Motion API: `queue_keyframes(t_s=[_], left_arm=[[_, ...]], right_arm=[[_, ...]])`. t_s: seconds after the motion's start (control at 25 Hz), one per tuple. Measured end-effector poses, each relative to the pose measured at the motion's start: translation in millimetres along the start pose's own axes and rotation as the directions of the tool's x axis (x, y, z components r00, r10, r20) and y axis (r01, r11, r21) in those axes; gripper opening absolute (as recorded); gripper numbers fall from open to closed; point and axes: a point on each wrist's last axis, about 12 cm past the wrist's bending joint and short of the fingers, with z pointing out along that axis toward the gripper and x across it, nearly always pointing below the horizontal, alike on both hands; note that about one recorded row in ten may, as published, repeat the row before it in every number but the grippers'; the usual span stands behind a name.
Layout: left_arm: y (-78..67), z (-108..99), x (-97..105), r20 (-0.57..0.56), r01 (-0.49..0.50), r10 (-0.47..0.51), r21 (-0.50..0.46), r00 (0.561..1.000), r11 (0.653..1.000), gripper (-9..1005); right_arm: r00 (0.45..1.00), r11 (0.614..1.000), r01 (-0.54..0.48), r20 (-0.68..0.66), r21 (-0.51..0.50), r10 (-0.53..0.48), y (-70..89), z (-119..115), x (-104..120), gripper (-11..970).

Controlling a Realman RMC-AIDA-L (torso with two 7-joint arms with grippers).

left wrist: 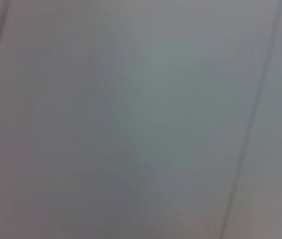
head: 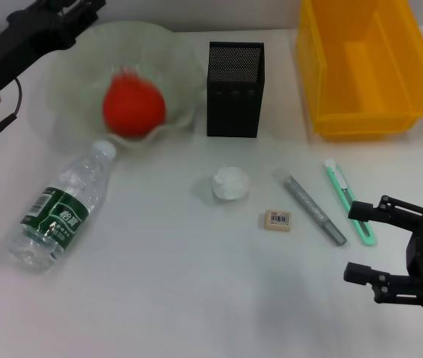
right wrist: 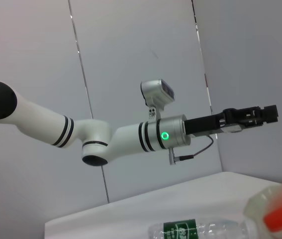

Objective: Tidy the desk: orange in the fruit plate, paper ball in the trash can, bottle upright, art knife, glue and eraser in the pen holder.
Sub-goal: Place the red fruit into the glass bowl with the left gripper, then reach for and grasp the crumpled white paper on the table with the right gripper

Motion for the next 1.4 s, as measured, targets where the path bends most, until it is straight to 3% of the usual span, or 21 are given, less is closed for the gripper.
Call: queue_keyframes(t_s=[0.2, 0.32, 0.4, 0.44, 0.48, 0.52, 0.56, 0.6, 0.64, 0.68, 0.8, 0.84, 0.88, 0.92, 1.0, 1.04, 1.08, 1.12, 1.2, 1.24, 1.4], left_arm=[[-3.3, -8, 3, 0.044, 0.030, -0.031, 0.024, 0.999, 0.999, 575], [-16.5, -22, 2, 0.062, -0.003, -0.007, 0.162, 0.998, 0.987, 678], [-29.6, -34, 1, 0.051, -0.062, 0.049, 0.302, 0.998, 0.951, 735], [-41.5, -47, 2, 0.016, -0.118, 0.125, 0.449, 0.992, 0.886, 758], [-41.5, -47, 2, 0.016, -0.118, 0.125, 0.449, 0.992, 0.886, 781], [-48.5, -57, 4, -0.035, -0.132, 0.180, 0.548, 0.983, 0.826, 804], [-48.5, -57, 4, -0.035, -0.132, 0.180, 0.548, 0.983, 0.826, 827], [-51.0, -61, 7, -0.075, -0.128, 0.212, 0.590, 0.974, 0.797, 850], [-52.3, -65, 12, -0.134, -0.115, 0.250, 0.624, 0.959, 0.773, 849], [-52.3, -65, 12, -0.134, -0.115, 0.250, 0.624, 0.959, 0.773, 848], [-54.6, -69, 22, -0.200, -0.087, 0.278, 0.645, 0.940, 0.759, 845], [-56.1, -70, 26, -0.212, -0.080, 0.277, 0.643, 0.937, 0.761, 844], [-56.1, -70, 26, -0.212, -0.080, 0.277, 0.643, 0.937, 0.761, 843], [-56.6, -71, 28, -0.214, -0.082, 0.277, 0.636, 0.937, 0.767, 842], [-56.6, -71, 29, -0.214, -0.083, 0.277, 0.634, 0.937, 0.769, 842], [-56.5, -71, 30, -0.217, -0.081, 0.275, 0.630, 0.937, 0.773, 842], [-56.5, -71, 30, -0.217, -0.081, 0.275, 0.630, 0.937, 0.773, 842], [-56.4, -72, 31, -0.218, -0.079, 0.273, 0.628, 0.937, 0.774, 842], [-56.4, -72, 31, -0.219, -0.079, 0.273, 0.627, 0.937, 0.775, 842], [-56.3, -72, 32, -0.221, -0.077, 0.271, 0.625, 0.937, 0.777, 842], [-55.8, -75, 32, -0.225, -0.076, 0.270, 0.620, 0.936, 0.781, 842]], right_arm=[[1.000, 1.000, 0.000, 0.014, 0.005, 0.000, -3.3, 2, -3, 832], [0.999, 0.999, -0.026, 0.039, 0.025, 0.025, -15.1, -7, -26, 832], [0.998, 0.999, -0.042, 0.037, 0.027, 0.041, -20.3, -11, -37, 832], [0.997, 0.996, -0.078, 0.007, 0.039, 0.077, -30.1, -19, -63, 832], [0.997, 0.996, -0.078, 0.007, 0.039, 0.077, -30.1, -19, -63, 832], [0.991, 0.992, -0.115, -0.060, 0.051, 0.118, -38.3, -22, -92, 832], [0.991, 0.992, -0.115, -0.060, 0.051, 0.118, -38.3, -22, -92, 832], [0.986, 0.991, -0.121, -0.112, 0.054, 0.126, -42.2, -20, -107, 832], [0.953, 0.988, -0.136, -0.263, 0.073, 0.151, -47.4, -9, -139, 832], [0.953, 0.988, -0.136, -0.263, 0.073, 0.151, -47.4, -9, -139, 831], [0.860, 0.985, -0.126, -0.481, 0.116, 0.167, -47.4, 22, -178, 831], [0.795, 0.988, -0.073, -0.590, 0.135, 0.139, -44.2, 47, -197, 831], [0.795, 0.988, -0.073, -0.590, 0.135, 0.139, -44.2, 47, -197, 831], [0.732, 0.986, -0.013, -0.669, 0.168, 0.124, -46.2, 75, -206, 831], [0.707, 0.985, 0.014, -0.699, 0.170, 0.111, -47.6, 88, -207, 831], [0.662, 0.983, 0.048, -0.742, 0.177, 0.102, -55.3, 116, -202, 831], [0.662, 0.983, 0.048, -0.742, 0.177, 0.102, -55.3, 116, -202, 832], [0.638, 0.984, 0.049, -0.764, 0.171, 0.101, -63.9, 138, -188, 832], [0.628, 0.985, 0.046, -0.771, 0.166, 0.101, -67.9, 149, -179, 831], [0.621, 0.986, 0.043, -0.778, 0.161, 0.100, -76.3, 168, -163, 831], [0.602, 0.987, 0.056, -0.794, 0.151, 0.087, -84.3, 192, -142, 828]])
